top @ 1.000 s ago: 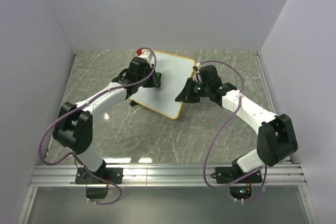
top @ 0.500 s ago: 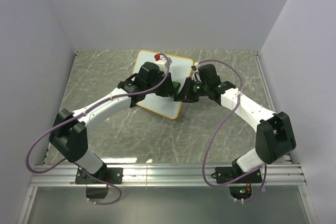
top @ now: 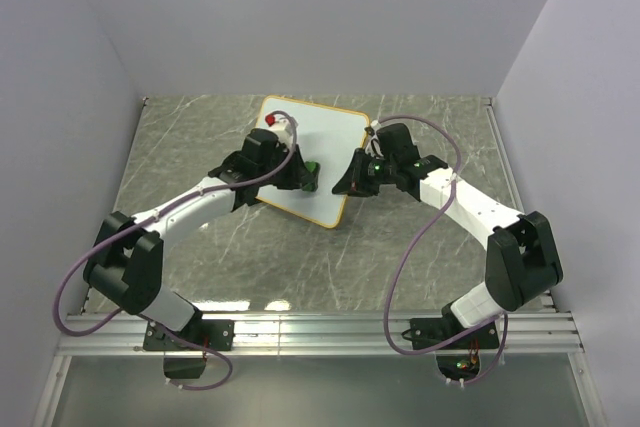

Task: Erase the whiteboard

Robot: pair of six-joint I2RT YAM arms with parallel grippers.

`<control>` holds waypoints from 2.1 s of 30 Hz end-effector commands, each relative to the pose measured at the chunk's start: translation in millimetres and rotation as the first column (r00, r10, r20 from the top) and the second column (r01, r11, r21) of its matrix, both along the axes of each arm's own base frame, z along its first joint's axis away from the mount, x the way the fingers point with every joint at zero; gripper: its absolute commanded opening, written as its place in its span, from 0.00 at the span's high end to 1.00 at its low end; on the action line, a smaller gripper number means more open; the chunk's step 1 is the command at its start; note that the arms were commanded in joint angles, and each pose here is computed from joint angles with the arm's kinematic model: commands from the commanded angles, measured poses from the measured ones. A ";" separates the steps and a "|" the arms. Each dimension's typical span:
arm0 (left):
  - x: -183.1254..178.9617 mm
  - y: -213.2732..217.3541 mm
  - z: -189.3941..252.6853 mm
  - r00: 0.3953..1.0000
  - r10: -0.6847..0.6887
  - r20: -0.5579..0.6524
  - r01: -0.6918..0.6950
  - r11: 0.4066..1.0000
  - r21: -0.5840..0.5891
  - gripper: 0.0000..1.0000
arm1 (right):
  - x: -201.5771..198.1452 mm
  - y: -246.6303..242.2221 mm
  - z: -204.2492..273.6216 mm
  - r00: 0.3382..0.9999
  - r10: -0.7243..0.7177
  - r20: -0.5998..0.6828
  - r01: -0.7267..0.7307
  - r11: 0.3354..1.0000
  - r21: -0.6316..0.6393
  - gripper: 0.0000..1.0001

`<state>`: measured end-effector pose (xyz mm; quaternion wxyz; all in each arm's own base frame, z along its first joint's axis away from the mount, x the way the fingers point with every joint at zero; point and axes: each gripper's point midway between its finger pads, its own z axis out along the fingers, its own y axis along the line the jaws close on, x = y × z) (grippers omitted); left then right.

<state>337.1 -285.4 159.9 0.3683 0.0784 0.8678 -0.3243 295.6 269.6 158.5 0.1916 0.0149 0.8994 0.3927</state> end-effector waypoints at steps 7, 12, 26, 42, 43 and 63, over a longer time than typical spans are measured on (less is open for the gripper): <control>-47.2 34.8 -87.8 0.967 0.013 -0.255 0.023 0.990 0.139 1.00 | -26.4 16.3 10.5 0.995 0.096 -0.033 -0.096 0.995 0.025 1.00; -83.6 -11.6 -43.7 0.956 -0.206 -0.210 0.215 0.976 0.020 1.00 | -14.2 24.6 20.2 0.995 0.095 -0.019 -0.094 0.995 0.043 1.00; -61.2 25.4 -77.2 0.966 -0.048 -0.254 0.086 0.986 0.141 1.00 | -22.0 21.4 17.3 0.997 0.074 -0.009 -0.073 0.994 0.079 1.00; 27.7 116.1 -110.1 0.917 0.255 -0.308 -0.202 0.960 0.195 1.00 | -33.6 18.2 27.4 0.995 0.094 0.021 -0.096 0.990 0.106 1.00; 31.5 120.9 -111.1 0.911 0.274 -0.308 -0.219 0.955 0.201 1.00 | -34.8 18.2 26.2 0.995 0.097 0.016 -0.098 0.989 0.108 1.00; 38.6 28.8 -40.2 0.969 0.000 -0.246 0.005 1.000 0.019 1.00 | -38.4 19.4 10.9 0.986 0.163 -0.015 -0.162 0.984 0.069 1.00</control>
